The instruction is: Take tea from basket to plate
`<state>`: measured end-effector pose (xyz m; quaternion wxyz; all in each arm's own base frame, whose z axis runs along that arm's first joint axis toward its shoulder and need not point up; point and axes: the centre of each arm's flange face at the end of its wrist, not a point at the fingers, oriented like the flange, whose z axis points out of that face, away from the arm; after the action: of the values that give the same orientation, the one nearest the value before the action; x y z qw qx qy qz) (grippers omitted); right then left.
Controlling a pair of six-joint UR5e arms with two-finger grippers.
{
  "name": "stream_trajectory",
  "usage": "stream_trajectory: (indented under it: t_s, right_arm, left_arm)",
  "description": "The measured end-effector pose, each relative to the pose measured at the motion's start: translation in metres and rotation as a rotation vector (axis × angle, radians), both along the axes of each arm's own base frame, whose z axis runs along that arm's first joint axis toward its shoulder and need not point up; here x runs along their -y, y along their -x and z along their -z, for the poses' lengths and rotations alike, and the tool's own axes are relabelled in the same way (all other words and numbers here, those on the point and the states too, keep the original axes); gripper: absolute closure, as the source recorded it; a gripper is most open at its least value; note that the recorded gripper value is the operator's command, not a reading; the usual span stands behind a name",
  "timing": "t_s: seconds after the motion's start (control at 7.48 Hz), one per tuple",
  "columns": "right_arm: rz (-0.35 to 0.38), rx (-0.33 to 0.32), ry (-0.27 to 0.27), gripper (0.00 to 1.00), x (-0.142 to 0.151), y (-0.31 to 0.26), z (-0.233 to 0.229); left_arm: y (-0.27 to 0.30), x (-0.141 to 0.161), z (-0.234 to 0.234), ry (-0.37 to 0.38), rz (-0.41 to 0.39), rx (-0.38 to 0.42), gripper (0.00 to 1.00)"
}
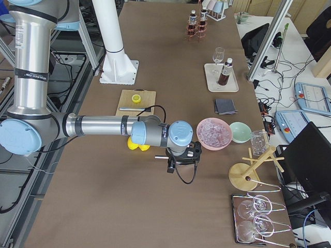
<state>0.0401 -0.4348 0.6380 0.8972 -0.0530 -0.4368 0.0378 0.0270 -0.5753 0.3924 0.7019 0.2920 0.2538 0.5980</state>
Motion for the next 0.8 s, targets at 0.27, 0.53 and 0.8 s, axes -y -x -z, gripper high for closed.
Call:
stream_trajectory:
  t_s: [0.27, 0.53, 0.8]
  right_arm:
    - [0.000, -0.003, -0.005, 0.00, 0.001, 0.000, 0.002]
    - [-0.001, -0.005, -0.005, 0.00, 0.001, 0.000, 0.003]
    - [-0.003, -0.009, -0.007, 0.00, 0.002, -0.001, 0.003]
  left_arm:
    - [-0.012, -0.001, 0.002, 0.044, 0.025, -0.011, 0.02]
    - [-0.009, -0.003, 0.000, 0.054, 0.032, -0.018, 0.02]
    - [0.036, -0.005, -0.009, 0.101, 0.110, -0.026, 0.02]
